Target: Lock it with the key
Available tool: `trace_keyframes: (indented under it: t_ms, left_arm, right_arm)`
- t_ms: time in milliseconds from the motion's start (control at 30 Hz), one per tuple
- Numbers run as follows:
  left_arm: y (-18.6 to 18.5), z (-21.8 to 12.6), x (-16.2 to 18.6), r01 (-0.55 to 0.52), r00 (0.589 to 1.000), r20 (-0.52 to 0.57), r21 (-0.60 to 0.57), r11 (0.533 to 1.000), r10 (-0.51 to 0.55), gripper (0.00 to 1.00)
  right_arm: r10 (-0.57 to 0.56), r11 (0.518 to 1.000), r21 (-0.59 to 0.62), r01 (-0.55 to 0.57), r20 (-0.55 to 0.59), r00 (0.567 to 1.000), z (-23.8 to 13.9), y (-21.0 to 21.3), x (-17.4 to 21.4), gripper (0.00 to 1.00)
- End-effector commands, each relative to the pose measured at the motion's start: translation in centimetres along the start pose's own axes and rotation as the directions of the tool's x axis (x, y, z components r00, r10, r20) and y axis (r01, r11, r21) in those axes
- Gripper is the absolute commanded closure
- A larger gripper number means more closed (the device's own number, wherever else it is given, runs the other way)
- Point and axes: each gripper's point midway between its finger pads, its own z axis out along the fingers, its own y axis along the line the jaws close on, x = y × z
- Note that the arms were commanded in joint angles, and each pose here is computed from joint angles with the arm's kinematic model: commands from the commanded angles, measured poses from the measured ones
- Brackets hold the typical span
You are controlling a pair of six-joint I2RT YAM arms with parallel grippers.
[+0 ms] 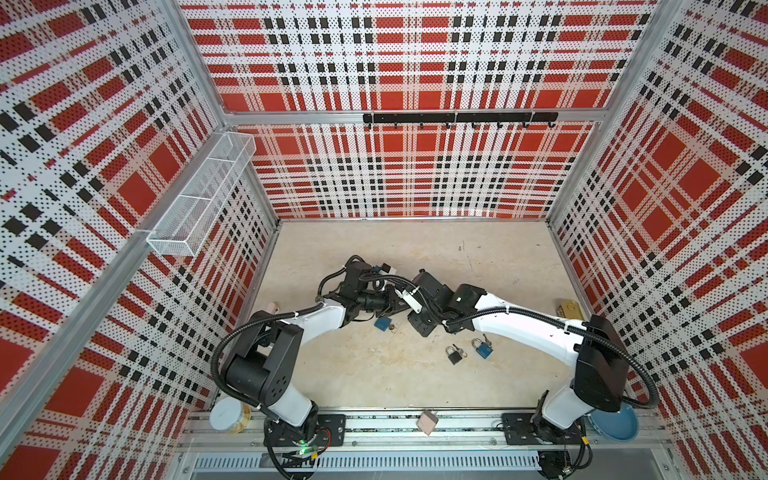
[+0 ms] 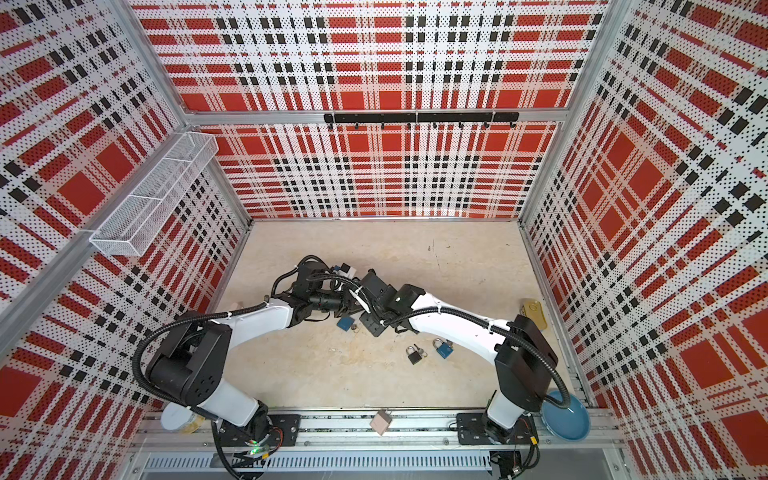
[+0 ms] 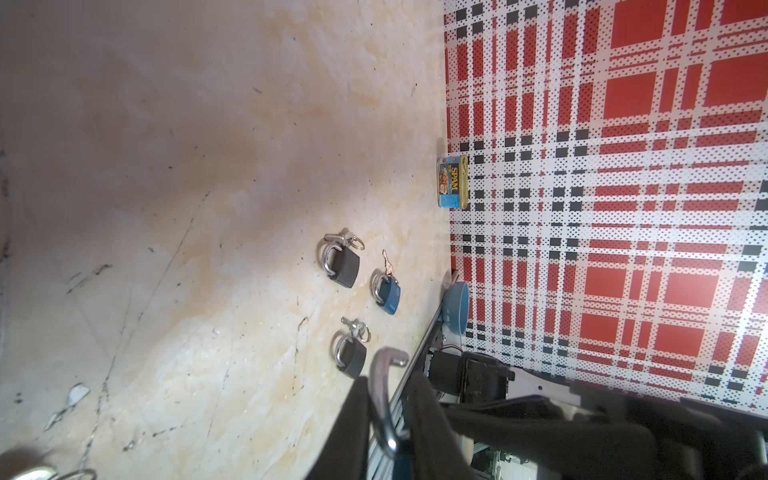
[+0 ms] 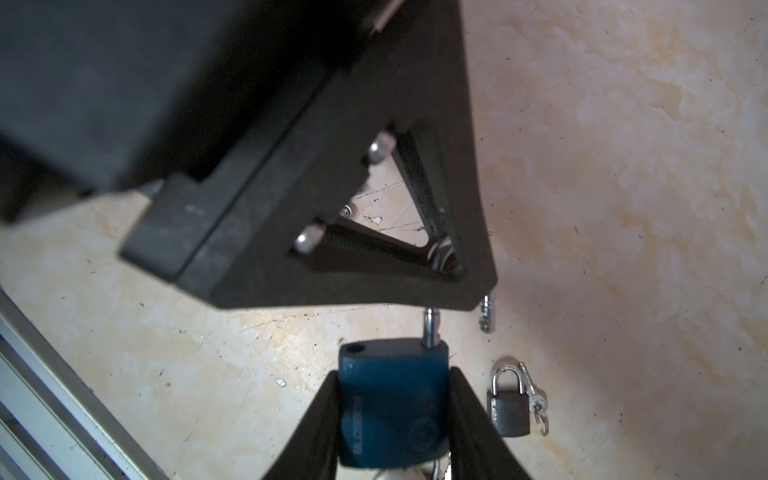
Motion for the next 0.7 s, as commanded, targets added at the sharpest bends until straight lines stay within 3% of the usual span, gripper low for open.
trace_keyframes:
  t_ms: [0,367,600,667]
  left_arm:
    - [-0.95,0.47,-0.27,-0.019,1.0,-0.014,0.026,0.999,0.019,0.79]
    - [-1.26,0.77,0.03,-0.022,0.999,-0.032,0.036,0.999,0.023,0.82]
    - [-0.99,0.71,0.37,-0.022,0.999,-0.037,0.033,0.999,0.023,1.0]
    - [-1.04,0.64,0.32,-0.023,0.999,-0.034,0.034,0.999,0.024,1.0]
  right_arm:
    - [-0.014,1.0,0.003,0.013,0.094,0.995,-1.3,0.19,-2.47,0.82]
    - [-0.016,1.0,0.01,0.015,0.098,0.995,-1.3,0.13,-2.5,0.83]
    - [-0.014,1.0,0.022,0.012,0.101,0.995,-1.34,-0.07,-2.36,0.83]
    - [-0.015,1.0,0.024,0.012,0.102,0.995,-1.29,-0.09,-2.3,0.83]
